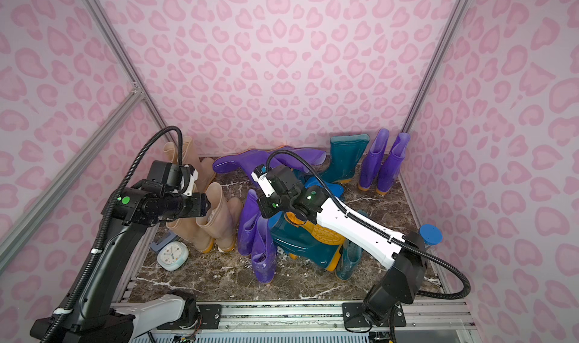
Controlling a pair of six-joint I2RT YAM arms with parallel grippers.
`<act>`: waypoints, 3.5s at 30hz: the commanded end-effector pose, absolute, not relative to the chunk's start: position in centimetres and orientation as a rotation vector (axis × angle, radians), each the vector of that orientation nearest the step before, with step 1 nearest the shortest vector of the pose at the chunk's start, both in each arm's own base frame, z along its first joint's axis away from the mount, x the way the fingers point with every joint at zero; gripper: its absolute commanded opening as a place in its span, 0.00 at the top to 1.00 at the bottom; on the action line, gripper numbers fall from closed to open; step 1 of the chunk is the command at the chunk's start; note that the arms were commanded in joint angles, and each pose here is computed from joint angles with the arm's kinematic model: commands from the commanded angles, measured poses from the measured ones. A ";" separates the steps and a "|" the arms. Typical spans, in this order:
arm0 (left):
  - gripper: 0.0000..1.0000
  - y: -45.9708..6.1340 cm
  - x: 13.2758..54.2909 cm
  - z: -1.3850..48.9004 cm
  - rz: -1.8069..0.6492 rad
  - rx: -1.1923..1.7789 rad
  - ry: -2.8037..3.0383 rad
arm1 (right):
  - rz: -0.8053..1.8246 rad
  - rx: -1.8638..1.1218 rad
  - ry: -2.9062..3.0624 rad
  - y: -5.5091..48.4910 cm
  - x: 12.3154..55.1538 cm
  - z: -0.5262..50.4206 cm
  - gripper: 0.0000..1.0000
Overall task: Match and arrange rain boots in pairs
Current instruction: Adjust a pair of rain boots at the center of the board, then adjust the rain boot at the center of the board.
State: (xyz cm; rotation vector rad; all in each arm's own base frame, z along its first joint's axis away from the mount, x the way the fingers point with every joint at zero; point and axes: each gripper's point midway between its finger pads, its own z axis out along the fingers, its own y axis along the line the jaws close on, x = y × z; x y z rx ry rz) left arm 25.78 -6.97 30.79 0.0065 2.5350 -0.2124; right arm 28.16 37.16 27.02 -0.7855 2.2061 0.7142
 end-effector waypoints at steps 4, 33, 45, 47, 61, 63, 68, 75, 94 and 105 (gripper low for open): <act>0.14 -5.0 26.0 31.9 -0.068 0.034 2.512 | 0.719 -0.776 2.176 37.8 28.9 27.5 0.98; 0.98 -2.4 32.5 30.8 -0.102 -0.162 2.433 | 0.785 -0.783 2.165 38.0 28.0 27.1 1.00; 0.98 0.3 31.8 29.6 0.030 -0.229 2.448 | 0.800 -0.800 2.151 38.2 28.0 27.3 1.00; 0.98 -0.1 31.7 28.7 0.004 -0.212 2.474 | 0.814 -0.810 2.147 38.5 27.8 27.3 1.00; 0.64 -1.6 30.8 26.7 -0.102 -0.157 2.498 | 0.828 -0.858 2.150 40.3 26.5 27.2 0.93; 0.55 -2.2 30.6 28.2 -0.148 -0.155 2.475 | 0.826 -0.864 2.143 40.4 26.5 27.6 0.92; 0.36 -3.6 30.2 34.8 -0.271 -0.121 2.336 | 0.807 -0.851 2.108 40.3 27.0 29.5 0.65; 0.35 -6.4 31.7 39.5 -0.444 -0.049 2.247 | 0.784 -0.703 1.982 38.2 29.7 35.5 0.52; 0.43 -15.1 36.0 38.4 -0.602 0.188 2.237 | 0.686 -0.135 2.229 32.6 51.2 21.0 0.38; 0.41 -14.1 33.9 38.0 -0.602 0.159 2.164 | 0.838 0.254 2.231 34.5 54.1 13.1 0.34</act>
